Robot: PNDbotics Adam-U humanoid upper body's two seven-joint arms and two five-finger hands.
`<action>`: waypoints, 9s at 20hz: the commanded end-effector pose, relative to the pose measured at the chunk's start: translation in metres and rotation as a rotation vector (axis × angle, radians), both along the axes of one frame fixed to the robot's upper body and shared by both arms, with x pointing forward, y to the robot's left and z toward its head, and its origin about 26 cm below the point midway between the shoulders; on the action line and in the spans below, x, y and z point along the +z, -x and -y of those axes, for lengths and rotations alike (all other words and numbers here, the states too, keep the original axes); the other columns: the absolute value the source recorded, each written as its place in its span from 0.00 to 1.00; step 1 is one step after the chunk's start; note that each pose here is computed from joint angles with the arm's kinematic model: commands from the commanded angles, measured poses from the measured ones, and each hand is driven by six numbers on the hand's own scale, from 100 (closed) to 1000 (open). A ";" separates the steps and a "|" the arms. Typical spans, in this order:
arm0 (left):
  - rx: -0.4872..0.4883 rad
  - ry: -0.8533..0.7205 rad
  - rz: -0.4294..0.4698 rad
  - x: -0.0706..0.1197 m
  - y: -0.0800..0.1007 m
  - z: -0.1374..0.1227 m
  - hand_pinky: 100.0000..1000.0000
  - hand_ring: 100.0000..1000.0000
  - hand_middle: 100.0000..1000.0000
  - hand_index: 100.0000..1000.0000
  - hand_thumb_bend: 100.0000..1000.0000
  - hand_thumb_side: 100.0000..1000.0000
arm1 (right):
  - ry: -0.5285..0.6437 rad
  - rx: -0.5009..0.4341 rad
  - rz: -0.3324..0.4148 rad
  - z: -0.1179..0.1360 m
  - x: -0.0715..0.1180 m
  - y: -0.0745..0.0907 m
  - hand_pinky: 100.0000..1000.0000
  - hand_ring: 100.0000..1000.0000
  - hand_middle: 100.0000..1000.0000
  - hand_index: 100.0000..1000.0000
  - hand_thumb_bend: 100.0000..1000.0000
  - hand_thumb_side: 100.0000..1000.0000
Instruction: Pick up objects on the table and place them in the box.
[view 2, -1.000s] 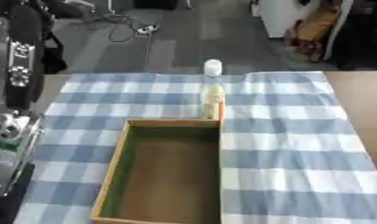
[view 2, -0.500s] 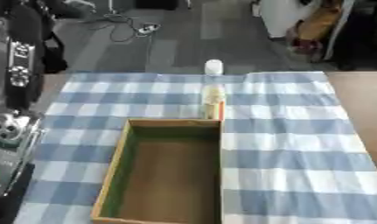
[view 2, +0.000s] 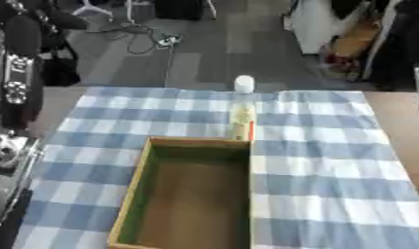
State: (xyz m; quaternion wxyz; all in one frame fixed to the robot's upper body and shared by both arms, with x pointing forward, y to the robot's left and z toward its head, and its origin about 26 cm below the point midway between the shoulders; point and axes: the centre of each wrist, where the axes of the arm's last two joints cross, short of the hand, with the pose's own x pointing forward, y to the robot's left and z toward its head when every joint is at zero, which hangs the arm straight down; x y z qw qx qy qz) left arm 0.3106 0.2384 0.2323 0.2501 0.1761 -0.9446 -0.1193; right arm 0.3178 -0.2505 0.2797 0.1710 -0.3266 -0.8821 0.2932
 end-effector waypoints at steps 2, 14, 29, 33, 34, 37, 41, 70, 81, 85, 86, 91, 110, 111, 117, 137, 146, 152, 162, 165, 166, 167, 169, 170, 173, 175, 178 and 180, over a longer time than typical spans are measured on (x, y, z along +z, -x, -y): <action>-0.002 -0.017 0.017 0.006 0.003 -0.002 0.65 0.52 0.75 0.82 0.42 0.91 | 0.113 -0.078 -0.049 0.008 0.012 -0.015 0.61 0.52 0.60 0.80 0.33 1.00; -0.012 -0.017 0.011 0.005 0.003 -0.001 0.65 0.52 0.75 0.82 0.42 0.91 | 0.268 -0.225 -0.163 0.022 0.011 -0.071 0.82 0.60 0.65 0.81 0.40 1.00; -0.027 -0.017 0.017 0.007 0.003 0.002 0.65 0.52 0.75 0.82 0.42 0.91 | 0.293 -0.249 -0.290 0.031 0.004 -0.119 0.75 0.53 0.66 0.86 0.62 1.00; -0.032 -0.013 0.024 0.008 0.002 0.003 0.65 0.52 0.75 0.82 0.42 0.91 | 0.312 -0.246 -0.350 0.031 -0.006 -0.128 0.76 0.54 0.66 0.86 0.63 1.00; -0.035 -0.012 0.026 0.009 0.002 0.004 0.65 0.53 0.75 0.82 0.42 0.91 | 0.315 -0.248 -0.362 0.031 -0.009 -0.130 0.77 0.55 0.66 0.86 0.63 1.00; -0.042 -0.009 0.032 0.010 0.002 0.006 0.65 0.53 0.75 0.82 0.42 0.91 | 0.327 -0.255 -0.382 0.033 -0.016 -0.134 0.78 0.55 0.66 0.86 0.62 1.00; -0.045 -0.007 0.036 0.011 0.002 0.006 0.65 0.53 0.75 0.82 0.42 0.91 | 0.351 -0.261 -0.397 0.032 -0.023 -0.139 0.79 0.56 0.67 0.86 0.63 1.00; -0.078 0.012 0.054 0.016 0.001 0.014 0.65 0.52 0.75 0.81 0.42 0.91 | 0.197 -0.047 -0.427 0.030 -0.044 -0.155 1.00 0.78 0.80 1.00 0.65 1.00; -0.091 0.024 0.067 0.019 0.001 0.017 0.65 0.52 0.75 0.81 0.42 0.91 | 0.189 0.012 -0.488 0.029 -0.047 -0.158 1.00 0.77 0.80 1.00 0.64 1.00; -0.098 0.031 0.075 0.021 0.000 0.018 0.65 0.52 0.75 0.81 0.41 0.91 | 0.195 0.015 -0.489 0.029 -0.044 -0.158 1.00 0.76 0.79 1.00 0.64 1.00; -0.100 0.032 0.077 0.021 0.000 0.019 0.65 0.52 0.75 0.81 0.41 0.91 | 0.198 0.015 -0.487 0.028 -0.043 -0.158 1.00 0.76 0.79 1.00 0.64 1.00; -0.115 0.041 0.094 0.025 0.000 0.023 0.65 0.52 0.75 0.81 0.41 0.91 | 0.216 0.012 -0.480 0.026 -0.037 -0.158 1.00 0.75 0.80 1.00 0.63 1.00; -0.140 0.046 0.119 0.032 0.000 0.028 0.65 0.52 0.74 0.81 0.41 0.91 | 0.335 -0.049 -0.502 0.034 -0.028 -0.155 1.00 0.78 0.83 1.00 0.57 0.93; -0.140 0.046 0.119 0.032 0.000 0.028 0.65 0.52 0.74 0.81 0.41 0.91 | 0.342 -0.050 -0.506 0.033 -0.028 -0.155 1.00 0.78 0.83 1.00 0.57 0.93; -0.141 0.044 0.119 0.032 0.000 0.028 0.65 0.52 0.74 0.81 0.41 0.91 | 0.366 -0.050 -0.524 0.033 -0.029 -0.155 1.00 0.78 0.84 1.00 0.56 0.93; -0.169 0.050 0.131 0.036 0.000 0.034 0.65 0.52 0.74 0.81 0.41 0.91 | 0.371 -0.050 -0.524 0.036 -0.027 -0.155 1.00 0.79 0.84 1.00 0.53 0.95; -0.177 0.053 0.140 0.038 0.000 0.036 0.65 0.52 0.74 0.81 0.41 0.91 | 0.372 -0.057 -0.537 0.039 -0.028 -0.155 1.00 0.81 0.85 1.00 0.52 0.95; -0.183 0.054 0.145 0.039 0.000 0.037 0.65 0.52 0.73 0.81 0.41 0.91 | 0.362 -0.056 -0.539 0.040 -0.029 -0.156 1.00 0.81 0.86 1.00 0.51 0.95; -0.194 0.056 0.157 0.042 0.000 0.039 0.65 0.52 0.73 0.81 0.41 0.91 | 0.339 -0.044 -0.555 0.042 -0.030 -0.156 1.00 0.80 0.85 1.00 0.50 0.94; -0.198 0.056 0.160 0.043 0.000 0.040 0.65 0.52 0.73 0.81 0.41 0.91 | 0.331 -0.044 -0.557 0.043 -0.030 -0.156 1.00 0.80 0.85 1.00 0.49 0.94; -0.198 0.055 0.161 0.043 0.000 0.040 0.65 0.52 0.73 0.81 0.41 0.91 | 0.328 -0.044 -0.558 0.043 -0.030 -0.156 1.00 0.79 0.84 1.00 0.49 0.94; -0.200 0.055 0.162 0.044 0.000 0.040 0.65 0.52 0.73 0.81 0.41 0.91 | 0.325 -0.044 -0.558 0.043 -0.030 -0.156 1.00 0.79 0.84 1.00 0.49 0.94; -0.203 0.055 0.164 0.044 0.000 0.041 0.65 0.52 0.73 0.81 0.41 0.91 | 0.322 -0.045 -0.559 0.044 -0.030 -0.156 1.00 0.79 0.84 1.00 0.49 0.93; -0.204 0.055 0.165 0.045 0.000 0.041 0.65 0.52 0.73 0.81 0.41 0.91 | 0.321 -0.045 -0.559 0.044 -0.030 -0.156 1.00 0.79 0.84 1.00 0.49 0.93; -0.209 0.054 0.169 0.046 0.000 0.042 0.65 0.52 0.73 0.81 0.41 0.91 | 0.320 -0.048 -0.560 0.045 -0.029 -0.156 1.00 0.79 0.84 1.00 0.49 0.93; -0.211 0.054 0.171 0.046 0.000 0.043 0.65 0.52 0.73 0.81 0.41 0.91 | 0.318 -0.049 -0.560 0.045 -0.029 -0.156 1.00 0.79 0.84 1.00 0.48 0.93; -0.215 0.055 0.176 0.047 0.000 0.043 0.65 0.52 0.73 0.81 0.41 0.91 | 0.314 -0.049 -0.561 0.045 -0.029 -0.157 1.00 0.79 0.83 1.00 0.48 0.93; -0.218 0.055 0.179 0.048 0.000 0.044 0.65 0.52 0.73 0.81 0.41 0.91 | 0.313 -0.050 -0.560 0.045 -0.029 -0.157 1.00 0.78 0.83 1.00 0.48 0.93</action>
